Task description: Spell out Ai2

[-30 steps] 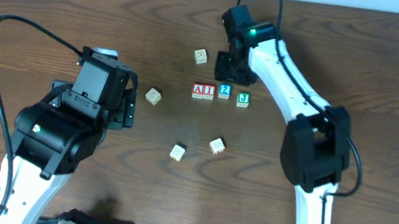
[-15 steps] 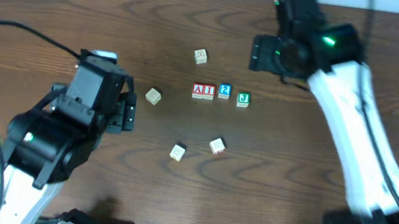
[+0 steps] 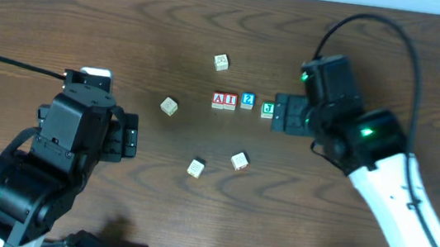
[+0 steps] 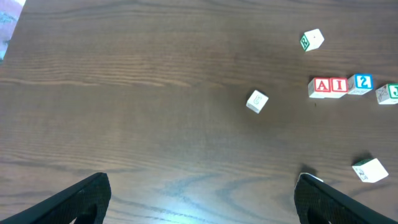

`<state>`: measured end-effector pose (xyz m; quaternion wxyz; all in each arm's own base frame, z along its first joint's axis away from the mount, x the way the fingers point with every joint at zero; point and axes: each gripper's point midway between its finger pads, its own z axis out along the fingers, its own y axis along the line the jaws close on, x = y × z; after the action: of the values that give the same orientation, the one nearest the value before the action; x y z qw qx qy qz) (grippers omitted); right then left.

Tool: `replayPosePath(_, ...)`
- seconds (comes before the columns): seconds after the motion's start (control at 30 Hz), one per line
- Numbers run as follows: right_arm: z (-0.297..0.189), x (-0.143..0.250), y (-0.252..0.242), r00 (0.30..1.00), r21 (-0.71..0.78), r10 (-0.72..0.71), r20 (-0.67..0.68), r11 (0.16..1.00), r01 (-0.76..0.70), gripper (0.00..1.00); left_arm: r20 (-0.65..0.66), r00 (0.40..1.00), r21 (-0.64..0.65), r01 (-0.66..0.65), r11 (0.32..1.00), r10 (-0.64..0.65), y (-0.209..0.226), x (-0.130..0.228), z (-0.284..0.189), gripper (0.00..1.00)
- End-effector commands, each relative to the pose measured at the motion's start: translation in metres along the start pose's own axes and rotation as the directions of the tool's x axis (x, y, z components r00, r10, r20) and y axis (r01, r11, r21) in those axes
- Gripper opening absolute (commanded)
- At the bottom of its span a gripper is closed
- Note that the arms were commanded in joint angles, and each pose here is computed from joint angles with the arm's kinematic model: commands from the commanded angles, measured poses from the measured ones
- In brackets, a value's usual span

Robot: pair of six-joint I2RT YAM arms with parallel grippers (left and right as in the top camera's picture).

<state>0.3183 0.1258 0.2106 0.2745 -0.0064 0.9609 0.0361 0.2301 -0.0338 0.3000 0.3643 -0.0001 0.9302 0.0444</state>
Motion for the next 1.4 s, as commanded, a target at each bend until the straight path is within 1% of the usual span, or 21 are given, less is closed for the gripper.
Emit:
replayPosePath(0.0,0.018,0.010,0.005,1.000,-0.015,-0.016,-0.009,1.000,0.016,0.87,0.012,1.000,0.004,0.012,1.000,-0.012,0.000,-0.003,-0.003,0.95)
replayPosePath(0.07,0.035,0.011,0.008,0.999,-0.007,-0.020,-0.033,1.000,0.020,0.85,0.009,1.000,0.003,0.011,1.000,-0.011,0.000,-0.003,-0.002,0.95)
replayPosePath(0.13,0.052,0.011,0.012,0.999,-0.001,-0.020,-0.050,1.000,0.020,0.78,0.008,1.000,0.003,0.011,1.000,-0.011,0.000,-0.003,-0.002,0.95)
replayPosePath(0.17,0.059,0.010,0.014,0.998,-0.006,-0.020,-0.056,1.000,0.020,0.72,0.009,1.000,0.002,0.011,1.000,-0.011,0.000,-0.003,-0.002,0.95)
replayPosePath(0.2,0.067,0.010,0.017,0.998,-0.007,-0.005,-0.060,1.000,0.005,0.64,0.009,1.000,0.002,0.011,1.000,-0.011,0.000,-0.003,-0.002,0.95)
replayPosePath(0.27,0.082,0.007,0.025,0.998,-0.027,0.010,-0.065,1.000,-0.012,0.54,0.009,1.000,-0.001,0.011,1.000,-0.011,0.000,-0.003,-0.002,0.95)
replayPosePath(0.3,0.090,0.006,0.028,0.997,-0.040,0.027,-0.068,0.999,-0.030,0.46,0.009,1.000,-0.002,0.011,1.000,-0.011,0.001,-0.004,-0.002,0.95)
replayPosePath(0.37,0.103,0.004,0.032,0.995,-0.052,0.068,-0.075,0.996,-0.072,0.33,0.010,1.000,-0.001,0.011,1.000,-0.011,0.001,-0.004,-0.002,0.95)
replayPosePath(0.4,0.107,0.004,0.032,0.993,-0.055,0.083,-0.080,0.995,-0.087,0.31,0.011,1.000,-0.004,0.011,1.000,-0.011,0.001,-0.004,-0.002,0.95)
replayPosePath(0.67,0.142,0.007,0.024,0.975,-0.048,0.171,-0.142,0.983,-0.179,0.31,0.011,1.000,-0.004,0.011,1.000,-0.011,0.001,-0.004,-0.002,0.95)
replayPosePath(0.77,0.151,0.006,0.023,0.972,-0.040,0.177,-0.156,0.982,-0.185,0.31,0.009,1.000,-0.005,0.010,1.000,-0.010,0.001,-0.004,-0.002,0.95)
replayPosePath(0.93,0.161,0.003,0.034,0.968,-0.071,0.175,-0.183,0.979,-0.190,0.30,-0.004,1.000,-0.008,0.005,1.000,-0.005,0.000,-0.004,0.002,0.95)
replayPosePath(1.0,0.164,0.002,0.036,0.965,-0.077,0.181,-0.189,0.977,-0.199,0.26,-0.011,1.000,-0.011,0.003,1.000,-0.003,-0.001,-0.003,0.004,0.96)
replayPosePath(1.13,0.168,-0.005,0.039,0.968,-0.090,0.187,-0.166,0.975,-0.204,0.13,-0.025,1.000,-0.015,-0.003,1.000,0.003,-0.003,-0.003,0.008,0.95)
replayPosePath(1.2,0.168,-0.007,0.040,0.968,-0.093,0.192,-0.159,0.974,-0.209,0.04,-0.031,1.000,-0.016,-0.005,1.000,0.005,-0.003,-0.003,0.010,0.95)
replayPosePath(1.23,0.168,-0.007,0.040,0.968,-0.094,0.196,-0.157,0.973,-0.212,0.02,-0.031,1.000,-0.016,-0.005,1.000,0.005,-0.003,-0.003,0.010,0.96)
replayPosePath(1.37,0.172,-0.011,0.041,0.969,-0.099,0.201,-0.144,0.971,-0.217,0.02,-0.030,1.000,-0.016,-0.005,1.000,0.004,-0.003,-0.003,0.010,0.95)
